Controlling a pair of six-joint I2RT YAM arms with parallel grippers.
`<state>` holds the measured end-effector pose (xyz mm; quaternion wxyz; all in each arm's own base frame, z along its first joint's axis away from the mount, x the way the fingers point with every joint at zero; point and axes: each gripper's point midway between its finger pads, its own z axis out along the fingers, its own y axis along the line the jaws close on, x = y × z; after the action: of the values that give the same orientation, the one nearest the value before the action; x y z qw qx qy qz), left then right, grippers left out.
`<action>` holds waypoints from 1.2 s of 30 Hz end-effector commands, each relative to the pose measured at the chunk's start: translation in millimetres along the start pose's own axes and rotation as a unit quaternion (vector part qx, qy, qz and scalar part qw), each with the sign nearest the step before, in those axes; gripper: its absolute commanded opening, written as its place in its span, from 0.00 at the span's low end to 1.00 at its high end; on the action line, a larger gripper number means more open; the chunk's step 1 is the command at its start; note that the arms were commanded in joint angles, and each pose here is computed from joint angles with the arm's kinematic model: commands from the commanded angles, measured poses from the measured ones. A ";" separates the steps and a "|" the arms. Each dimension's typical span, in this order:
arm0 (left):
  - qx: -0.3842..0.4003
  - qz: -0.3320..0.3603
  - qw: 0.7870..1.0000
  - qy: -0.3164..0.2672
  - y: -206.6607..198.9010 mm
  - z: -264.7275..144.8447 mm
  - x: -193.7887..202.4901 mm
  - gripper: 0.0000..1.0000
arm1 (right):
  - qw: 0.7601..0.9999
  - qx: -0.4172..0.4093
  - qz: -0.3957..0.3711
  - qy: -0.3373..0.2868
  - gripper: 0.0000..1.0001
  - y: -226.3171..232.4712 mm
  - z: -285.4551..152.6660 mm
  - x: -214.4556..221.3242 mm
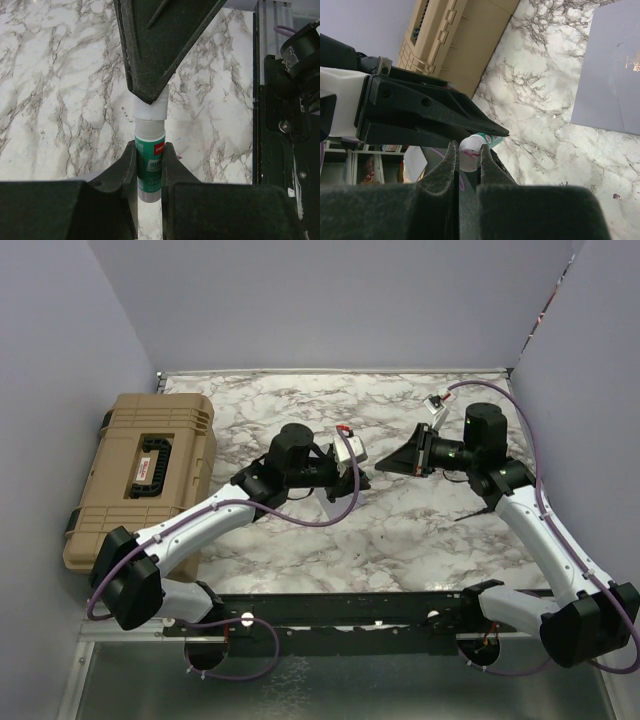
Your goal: Place the letter into the envelope and seal it
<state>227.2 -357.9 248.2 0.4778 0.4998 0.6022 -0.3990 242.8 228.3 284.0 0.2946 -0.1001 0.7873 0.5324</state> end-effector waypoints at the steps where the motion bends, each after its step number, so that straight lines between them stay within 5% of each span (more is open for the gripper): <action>1: 0.038 0.042 0.998 -0.011 -9.2 6.6 -19.8 0.00 | 0.999 -0.024 -0.002 0.028 0.01 12.2 -0.3 7.7; 29: 0.053 0.162 0.985 -0.041 8.2 22.9 -75.9 0.00 | 0.996 0.071 0.002 0.062 0.01 -26.9 19.8 23.7; 36: 0.066 0.203 0.974 -0.081 8.2 25.1 -118.8 0.00 | 0.993 0.083 0.023 0.076 0.01 -33.9 23.8 36.8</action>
<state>253.4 -366.7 234.4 0.4199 0.5823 0.6076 -0.3398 265.7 225.0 257.4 0.3102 -0.0968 0.8304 0.4526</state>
